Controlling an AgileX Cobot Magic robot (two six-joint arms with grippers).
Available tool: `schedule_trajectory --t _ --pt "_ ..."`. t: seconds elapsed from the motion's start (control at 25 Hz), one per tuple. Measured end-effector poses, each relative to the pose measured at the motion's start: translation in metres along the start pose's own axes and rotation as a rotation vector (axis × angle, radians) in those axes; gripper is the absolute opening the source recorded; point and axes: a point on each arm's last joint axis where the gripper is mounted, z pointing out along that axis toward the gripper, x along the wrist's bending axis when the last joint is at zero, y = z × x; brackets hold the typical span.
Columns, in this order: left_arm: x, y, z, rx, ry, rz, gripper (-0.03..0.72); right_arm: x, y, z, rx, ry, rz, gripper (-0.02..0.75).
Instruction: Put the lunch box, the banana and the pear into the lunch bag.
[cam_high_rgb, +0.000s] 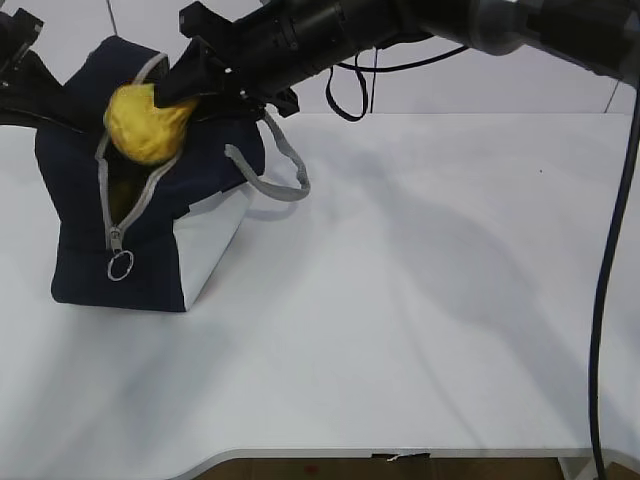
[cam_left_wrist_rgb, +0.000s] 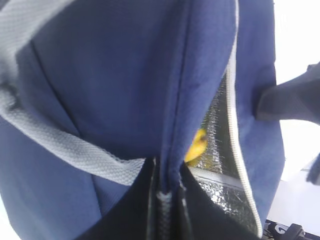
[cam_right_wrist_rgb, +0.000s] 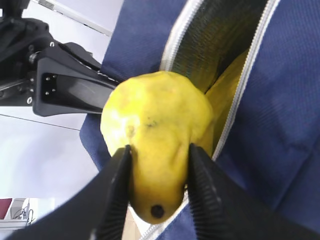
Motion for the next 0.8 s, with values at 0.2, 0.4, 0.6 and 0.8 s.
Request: schedule_trajectory --t 0.2,0.4,0.6,0.8 --pt "0.0 0.0 0.0 0.0 0.0 0.0 0.015 0.0 0.0 0.0 -0.001 -0.004 -0.004 0.502" --pt "0.0 0.0 0.0 0.0 0.0 0.0 0.015 0.006 0.003 -0.005 0.008 0.013 -0.031 0.55" --pt "0.0 0.0 0.0 0.0 0.0 0.0 0.015 0.025 0.017 -0.025 0.02 -0.036 -0.177 0.556" --pt "0.0 0.0 0.0 0.0 0.0 0.0 0.015 0.02 0.02 -0.039 0.081 -0.249 -0.25 0.54"
